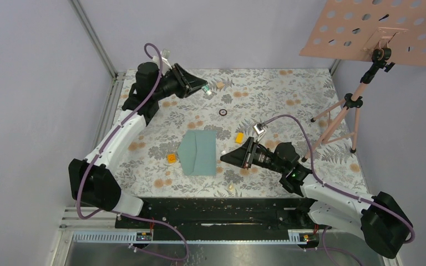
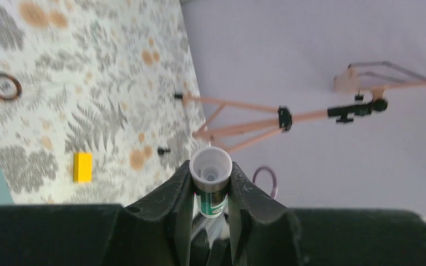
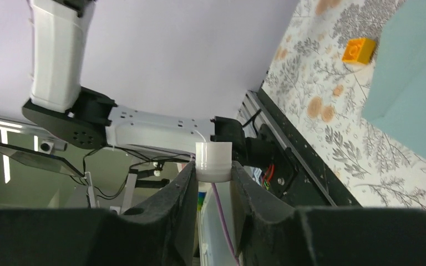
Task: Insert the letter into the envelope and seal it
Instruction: Open the solid glue cap from the solid glue, then place the solid glue cap at the center of the board.
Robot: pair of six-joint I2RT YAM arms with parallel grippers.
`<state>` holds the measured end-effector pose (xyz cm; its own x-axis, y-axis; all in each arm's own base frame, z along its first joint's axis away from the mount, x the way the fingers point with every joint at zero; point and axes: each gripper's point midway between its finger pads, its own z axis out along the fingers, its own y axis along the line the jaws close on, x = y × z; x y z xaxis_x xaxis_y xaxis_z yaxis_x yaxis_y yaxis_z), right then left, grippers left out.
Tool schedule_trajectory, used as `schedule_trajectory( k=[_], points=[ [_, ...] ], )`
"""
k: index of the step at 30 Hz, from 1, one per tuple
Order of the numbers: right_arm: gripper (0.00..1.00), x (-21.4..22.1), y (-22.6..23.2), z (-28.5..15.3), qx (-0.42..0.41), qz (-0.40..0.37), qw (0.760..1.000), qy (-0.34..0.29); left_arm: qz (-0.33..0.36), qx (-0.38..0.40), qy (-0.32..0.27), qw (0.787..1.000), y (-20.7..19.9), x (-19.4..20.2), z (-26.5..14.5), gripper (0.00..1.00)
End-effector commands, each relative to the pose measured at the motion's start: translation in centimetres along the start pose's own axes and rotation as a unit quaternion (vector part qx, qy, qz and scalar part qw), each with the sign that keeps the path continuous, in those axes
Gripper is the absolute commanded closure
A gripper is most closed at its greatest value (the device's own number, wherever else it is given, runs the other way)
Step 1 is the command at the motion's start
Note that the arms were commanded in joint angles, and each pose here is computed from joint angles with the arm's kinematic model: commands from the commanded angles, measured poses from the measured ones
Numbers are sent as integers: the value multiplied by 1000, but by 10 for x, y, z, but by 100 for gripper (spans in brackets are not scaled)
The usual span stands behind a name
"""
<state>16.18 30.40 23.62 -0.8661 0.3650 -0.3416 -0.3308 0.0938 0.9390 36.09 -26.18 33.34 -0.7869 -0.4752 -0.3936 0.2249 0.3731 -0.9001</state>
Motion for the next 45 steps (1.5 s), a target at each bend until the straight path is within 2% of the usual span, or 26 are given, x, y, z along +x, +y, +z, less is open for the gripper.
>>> schedule_trajectory(
  k=[1,9,11,13,17,19,23,27,28,33,39,41,45],
  points=[
    [100,15,3,-9,-1,-24,999,36,31,36,-72,996,-30,-38,0,100],
    [100,9,0,-14,38,-60,997,27,38,42,-58,997,-32,-29,-5,100],
    [100,2,-8,-18,81,-80,993,18,44,39,-51,997,-30,-25,-8,100],
    [100,-12,-35,-30,183,-102,978,0,55,39,-47,997,-30,-21,-12,100],
    [100,-50,-91,-82,408,-119,905,-23,56,17,-28,998,-12,-4,-20,100],
    [100,-67,-112,-107,488,-123,864,-20,56,8,-24,998,-4,3,-24,100],
    [100,-92,-141,-129,582,-152,799,-6,55,-2,-15,998,9,17,-30,100],
    [100,-109,-168,-146,662,-173,728,46,58,-2,-10,998,11,24,-36,100],
    [100,-113,-174,-148,671,-173,719,56,58,-2,-7,998,13,27,-37,100],
    [100,-123,-207,-157,694,-148,698,94,55,-4,-2,998,17,36,-43,100],
    [100,-133,-233,-165,689,-106,704,138,50,0,7,999,19,41,-45,100],
    [100,-127,-241,-165,673,-93,715,166,49,1,10,999,19,42,-45,100],
    [100,-122,-253,-170,673,-83,709,193,43,6,13,999,21,45,-45,100]
  ],
)
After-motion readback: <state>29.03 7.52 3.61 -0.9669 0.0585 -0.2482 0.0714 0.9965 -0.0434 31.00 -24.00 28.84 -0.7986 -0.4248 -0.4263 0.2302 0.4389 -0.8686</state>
